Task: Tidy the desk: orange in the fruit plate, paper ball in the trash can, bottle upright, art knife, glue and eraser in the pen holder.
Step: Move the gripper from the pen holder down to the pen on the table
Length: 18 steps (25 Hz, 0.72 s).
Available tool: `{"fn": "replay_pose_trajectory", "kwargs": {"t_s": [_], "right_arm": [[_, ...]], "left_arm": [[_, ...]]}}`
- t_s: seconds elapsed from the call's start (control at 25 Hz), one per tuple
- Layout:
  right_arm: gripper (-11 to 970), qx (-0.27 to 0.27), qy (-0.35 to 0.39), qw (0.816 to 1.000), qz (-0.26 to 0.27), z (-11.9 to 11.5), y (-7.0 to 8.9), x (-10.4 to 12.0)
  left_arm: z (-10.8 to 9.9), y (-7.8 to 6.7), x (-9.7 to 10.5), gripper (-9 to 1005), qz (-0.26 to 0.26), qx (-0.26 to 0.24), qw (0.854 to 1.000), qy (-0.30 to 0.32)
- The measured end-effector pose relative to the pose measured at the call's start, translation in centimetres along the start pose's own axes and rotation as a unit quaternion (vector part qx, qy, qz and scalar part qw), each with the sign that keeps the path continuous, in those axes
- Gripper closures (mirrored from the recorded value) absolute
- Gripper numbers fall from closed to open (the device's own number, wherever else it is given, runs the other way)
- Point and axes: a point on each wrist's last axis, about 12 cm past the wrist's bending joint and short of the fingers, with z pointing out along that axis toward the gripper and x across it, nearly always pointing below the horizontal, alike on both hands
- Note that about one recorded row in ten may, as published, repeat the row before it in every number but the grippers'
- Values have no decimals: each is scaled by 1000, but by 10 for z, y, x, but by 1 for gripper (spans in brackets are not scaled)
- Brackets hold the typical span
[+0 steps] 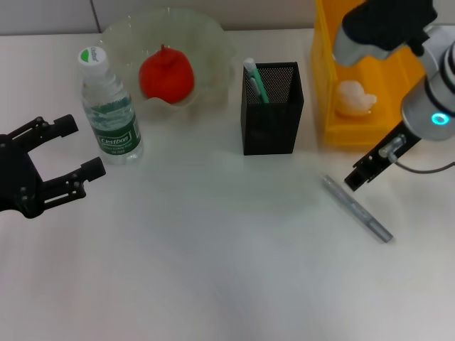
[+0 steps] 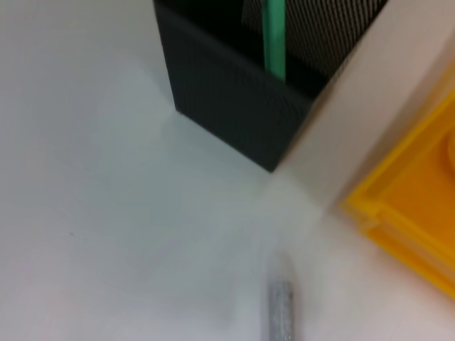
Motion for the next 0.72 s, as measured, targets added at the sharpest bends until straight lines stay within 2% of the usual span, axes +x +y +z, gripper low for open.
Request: {"fn": "replay_pose_trajectory", "kwargs": {"t_s": [0.04, 0.24, 0.48, 0.72], "right_arm": [[451, -2, 5, 1000, 3, 4, -1, 0], [421, -14, 17, 1000, 8, 22, 0, -3], [385, -31, 15, 999, 4, 29, 3, -5], [388, -43, 26, 999, -8, 37, 11, -7]], "left_arm": [[0, 0, 0, 154, 0, 0, 1000, 0], [1, 0, 0, 154, 0, 1, 1000, 0], [0, 0, 1, 154, -1, -1, 1000, 1], [-1, -1, 1, 154, -2, -1, 1000, 1]]}}
